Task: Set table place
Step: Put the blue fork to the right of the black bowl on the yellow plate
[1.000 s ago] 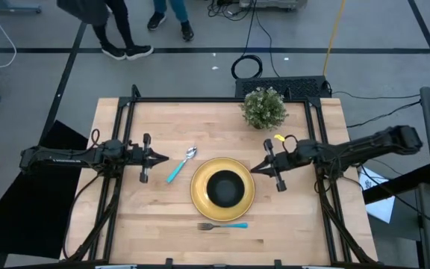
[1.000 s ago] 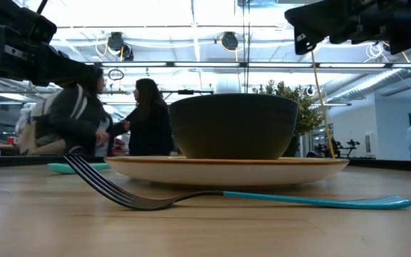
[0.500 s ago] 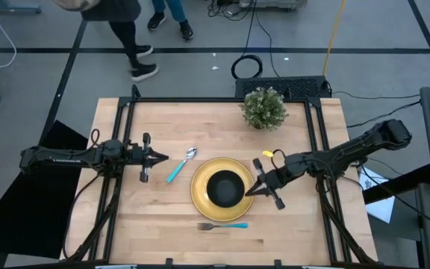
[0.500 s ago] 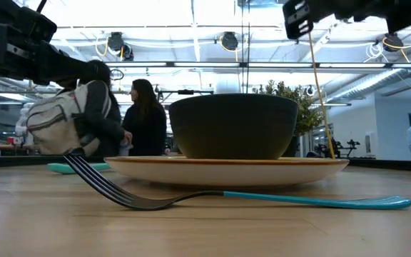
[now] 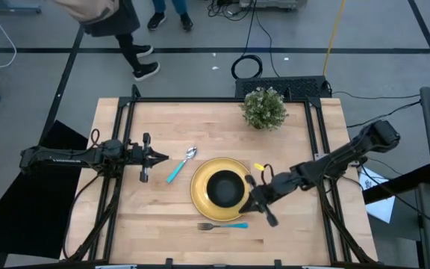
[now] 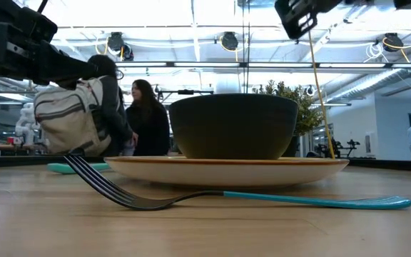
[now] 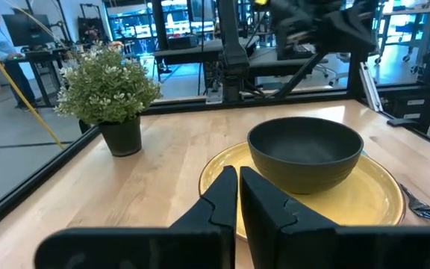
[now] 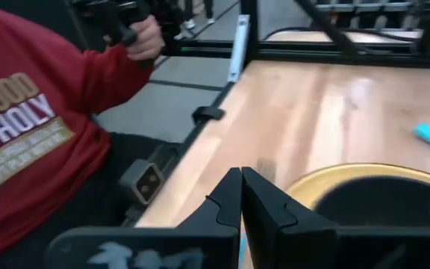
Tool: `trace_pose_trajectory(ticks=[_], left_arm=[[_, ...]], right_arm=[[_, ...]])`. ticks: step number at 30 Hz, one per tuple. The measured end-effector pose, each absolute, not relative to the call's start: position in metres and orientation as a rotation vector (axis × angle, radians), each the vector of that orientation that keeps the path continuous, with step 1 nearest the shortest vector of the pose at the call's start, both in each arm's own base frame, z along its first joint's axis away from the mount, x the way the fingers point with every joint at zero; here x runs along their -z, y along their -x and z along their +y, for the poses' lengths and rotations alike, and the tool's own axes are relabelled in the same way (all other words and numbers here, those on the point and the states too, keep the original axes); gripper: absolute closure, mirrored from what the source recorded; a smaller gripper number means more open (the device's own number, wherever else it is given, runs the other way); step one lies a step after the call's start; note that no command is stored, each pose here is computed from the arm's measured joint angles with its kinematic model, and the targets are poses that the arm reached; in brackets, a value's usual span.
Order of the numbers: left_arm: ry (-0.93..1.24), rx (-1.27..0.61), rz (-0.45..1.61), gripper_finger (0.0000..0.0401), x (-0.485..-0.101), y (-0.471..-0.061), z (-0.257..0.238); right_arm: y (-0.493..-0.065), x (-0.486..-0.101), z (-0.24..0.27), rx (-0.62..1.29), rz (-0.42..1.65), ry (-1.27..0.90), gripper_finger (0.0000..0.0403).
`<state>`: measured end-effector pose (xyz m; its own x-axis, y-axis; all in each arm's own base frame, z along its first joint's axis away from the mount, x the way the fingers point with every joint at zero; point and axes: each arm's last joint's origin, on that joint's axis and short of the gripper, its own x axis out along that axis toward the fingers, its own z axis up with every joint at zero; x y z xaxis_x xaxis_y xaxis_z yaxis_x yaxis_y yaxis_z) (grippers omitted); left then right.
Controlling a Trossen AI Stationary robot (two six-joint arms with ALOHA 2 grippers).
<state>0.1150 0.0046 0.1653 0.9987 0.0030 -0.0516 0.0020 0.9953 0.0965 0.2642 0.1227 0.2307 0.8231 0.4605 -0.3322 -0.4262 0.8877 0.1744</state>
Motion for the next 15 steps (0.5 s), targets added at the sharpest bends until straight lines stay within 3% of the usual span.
trace_pose_trajectory(ticks=[6, 15], left_arm=[[-0.096, 0.000, 0.052, 0.0377, -0.165, -0.115, 0.005], [-0.093, -0.001, 0.053, 0.0377, -0.165, -0.115, 0.005]], right_arm=[[-0.262, -0.230, 0.137, -0.518, 0.403, -0.063, 0.0403], [-0.262, -0.202, 0.145, -0.428, 0.595, -0.174, 0.0403]])
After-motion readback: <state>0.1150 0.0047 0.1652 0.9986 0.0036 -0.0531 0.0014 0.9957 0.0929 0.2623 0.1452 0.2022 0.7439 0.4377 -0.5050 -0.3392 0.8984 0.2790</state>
